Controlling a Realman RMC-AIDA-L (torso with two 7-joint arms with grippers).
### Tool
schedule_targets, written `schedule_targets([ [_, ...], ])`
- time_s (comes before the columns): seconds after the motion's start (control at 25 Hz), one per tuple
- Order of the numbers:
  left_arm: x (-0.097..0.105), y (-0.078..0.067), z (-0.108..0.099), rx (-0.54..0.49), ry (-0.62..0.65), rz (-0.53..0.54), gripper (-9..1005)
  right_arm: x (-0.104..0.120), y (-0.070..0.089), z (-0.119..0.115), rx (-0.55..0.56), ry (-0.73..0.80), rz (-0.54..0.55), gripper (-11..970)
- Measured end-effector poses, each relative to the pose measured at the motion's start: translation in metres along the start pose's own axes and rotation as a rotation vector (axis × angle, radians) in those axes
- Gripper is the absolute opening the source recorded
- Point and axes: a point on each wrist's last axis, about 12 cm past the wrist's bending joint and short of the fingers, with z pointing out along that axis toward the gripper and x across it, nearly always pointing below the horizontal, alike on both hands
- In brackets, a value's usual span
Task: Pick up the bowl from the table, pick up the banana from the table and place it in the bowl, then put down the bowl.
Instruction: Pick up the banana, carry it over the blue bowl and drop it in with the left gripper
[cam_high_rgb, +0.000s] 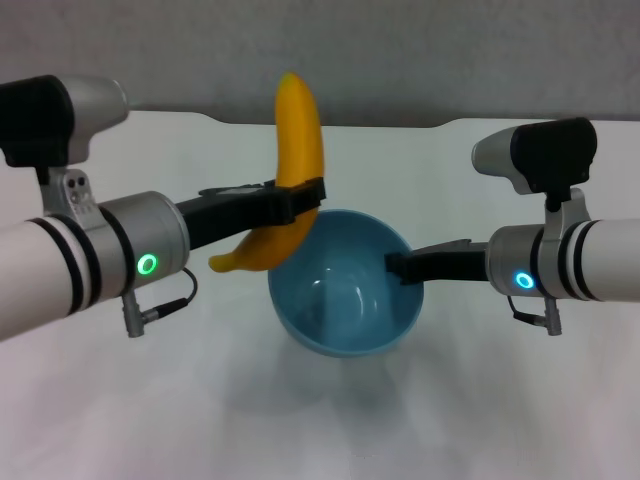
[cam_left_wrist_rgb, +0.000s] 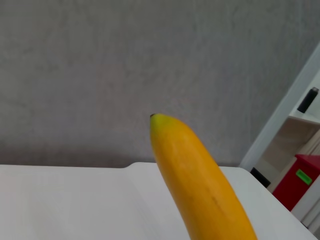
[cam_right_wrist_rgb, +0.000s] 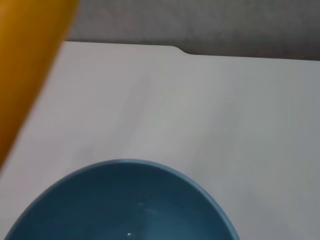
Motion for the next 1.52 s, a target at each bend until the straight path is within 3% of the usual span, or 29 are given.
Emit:
schedule_targets([
  [0.36,0.008,-0.001,0.011,0.054,0.019,-0.034,547,-0.008,0.008,0.003,-0.033,-0.024,-0.011,33],
  [0.92,0.013,-0.009,0.017,0.152,0.022,-0.061,561,-0.01,0.008,0.007,-0.024,-0.019,-0.016,33],
  [1.28,0.027,0.008,0.029,0.121,0.076,-0.107,570,-0.013,0.015,0.009,-0.047,-0.025,-0.021,33],
  [1.52,0.031,0.009,0.031,0.12,0.085,-0.082,576,-0.013,0.014,0.009,-0.046,-0.023,-0.024,33],
])
